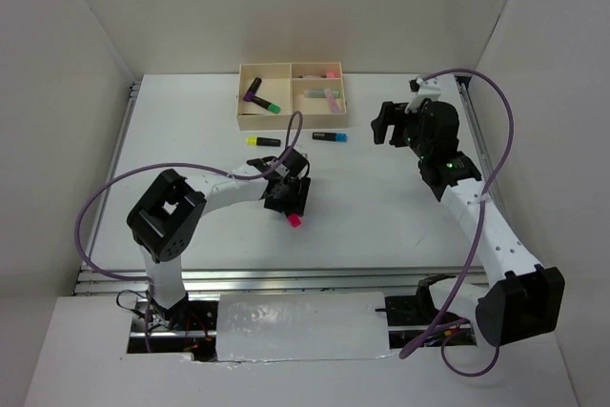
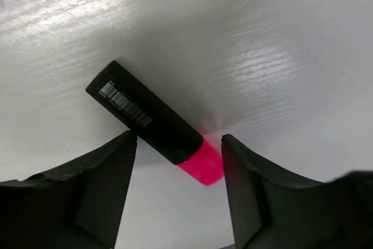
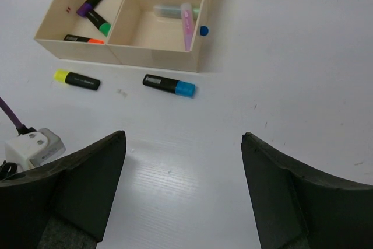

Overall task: Sort the stationery into containers
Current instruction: Pick up the pen from the center of the board.

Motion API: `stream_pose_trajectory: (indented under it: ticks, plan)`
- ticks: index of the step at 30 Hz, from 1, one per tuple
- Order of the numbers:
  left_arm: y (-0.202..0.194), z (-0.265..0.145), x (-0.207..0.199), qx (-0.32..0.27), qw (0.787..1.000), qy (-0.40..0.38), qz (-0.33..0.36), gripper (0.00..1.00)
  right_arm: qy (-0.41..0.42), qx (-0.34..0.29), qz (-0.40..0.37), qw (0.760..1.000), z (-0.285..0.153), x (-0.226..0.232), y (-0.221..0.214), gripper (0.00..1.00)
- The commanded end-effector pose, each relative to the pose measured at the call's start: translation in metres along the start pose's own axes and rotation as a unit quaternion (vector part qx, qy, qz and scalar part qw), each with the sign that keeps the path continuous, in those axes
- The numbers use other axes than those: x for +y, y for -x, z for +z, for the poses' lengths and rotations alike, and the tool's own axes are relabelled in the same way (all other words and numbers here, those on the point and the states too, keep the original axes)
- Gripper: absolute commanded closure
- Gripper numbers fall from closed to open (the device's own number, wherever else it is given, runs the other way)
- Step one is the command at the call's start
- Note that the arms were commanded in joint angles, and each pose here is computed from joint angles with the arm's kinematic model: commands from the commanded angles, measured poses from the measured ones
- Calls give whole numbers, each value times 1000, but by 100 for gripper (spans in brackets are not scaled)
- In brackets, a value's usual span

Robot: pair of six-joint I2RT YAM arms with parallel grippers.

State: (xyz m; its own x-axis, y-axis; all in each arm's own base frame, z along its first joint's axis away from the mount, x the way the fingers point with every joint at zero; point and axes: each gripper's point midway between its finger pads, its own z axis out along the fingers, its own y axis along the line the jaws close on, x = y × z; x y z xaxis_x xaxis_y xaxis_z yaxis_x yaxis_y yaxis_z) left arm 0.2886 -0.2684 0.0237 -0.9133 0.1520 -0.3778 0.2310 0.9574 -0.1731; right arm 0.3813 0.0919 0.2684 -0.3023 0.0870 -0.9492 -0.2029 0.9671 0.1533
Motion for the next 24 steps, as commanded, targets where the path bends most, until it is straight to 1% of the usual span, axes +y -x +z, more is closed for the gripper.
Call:
stream_pose_trajectory:
  ticks: [1,2,3,5,6,8,9,10,11,13,14,16,17,18,19,20,21,22,23,24]
  plan:
    - [-13,11,20,13,999,43,10,30,12,-33,4,999,-10,5,32,14]
    - [-13,11,23,11,999,48,13,32,13,-34,4,999,-9,6,33,14]
    - [-14,10,27,9,998,54,18,39,15,-31,5,999,-9,6,32,15]
    - [-12,10,33,8,998,60,24,46,17,-28,7,999,-8,7,30,15]
    - [-11,8,35,4,998,60,25,53,20,-23,9,1000,-7,8,28,15]
    - [-6,6,44,-2,997,67,34,60,24,-17,9,1000,-7,9,25,15]
    - [-5,6,47,-3,997,71,38,66,34,-13,7,999,-7,12,22,16]
    - [-3,6,52,0,997,70,44,70,40,-8,0,999,-7,13,19,16]
    - [1,4,52,1,997,64,48,78,47,-2,-5,999,-7,15,16,17]
    - [12,-1,52,-4,997,53,63,86,74,16,-22,997,-10,21,6,17]
    - [29,-13,45,-28,997,39,66,92,83,22,-26,996,-11,22,2,17]
    - [60,-35,36,-78,993,-1,91,95,115,41,-38,992,-12,29,-13,17]
    - [87,-65,27,-131,986,-21,102,96,120,47,-56,990,-11,28,-19,18]
    - [113,-82,28,-182,976,-29,115,97,126,58,-62,988,-10,29,-26,18]
    - [134,-109,26,-227,966,-40,117,99,134,65,-72,986,-9,29,-32,19]
    - [157,-128,28,-264,957,-43,115,100,135,78,-73,985,-4,28,-39,19]
    - [179,-142,42,-298,948,-33,112,100,134,87,-73,984,-1,27,-44,20]
    - [193,-147,48,-310,944,-25,111,100,127,89,-69,985,3,25,-44,21]
    - [214,-163,49,-334,935,-32,113,100,121,104,-58,986,10,23,-52,21]
    - [229,-157,70,-336,936,-20,104,100,113,102,-50,987,15,20,-50,21]
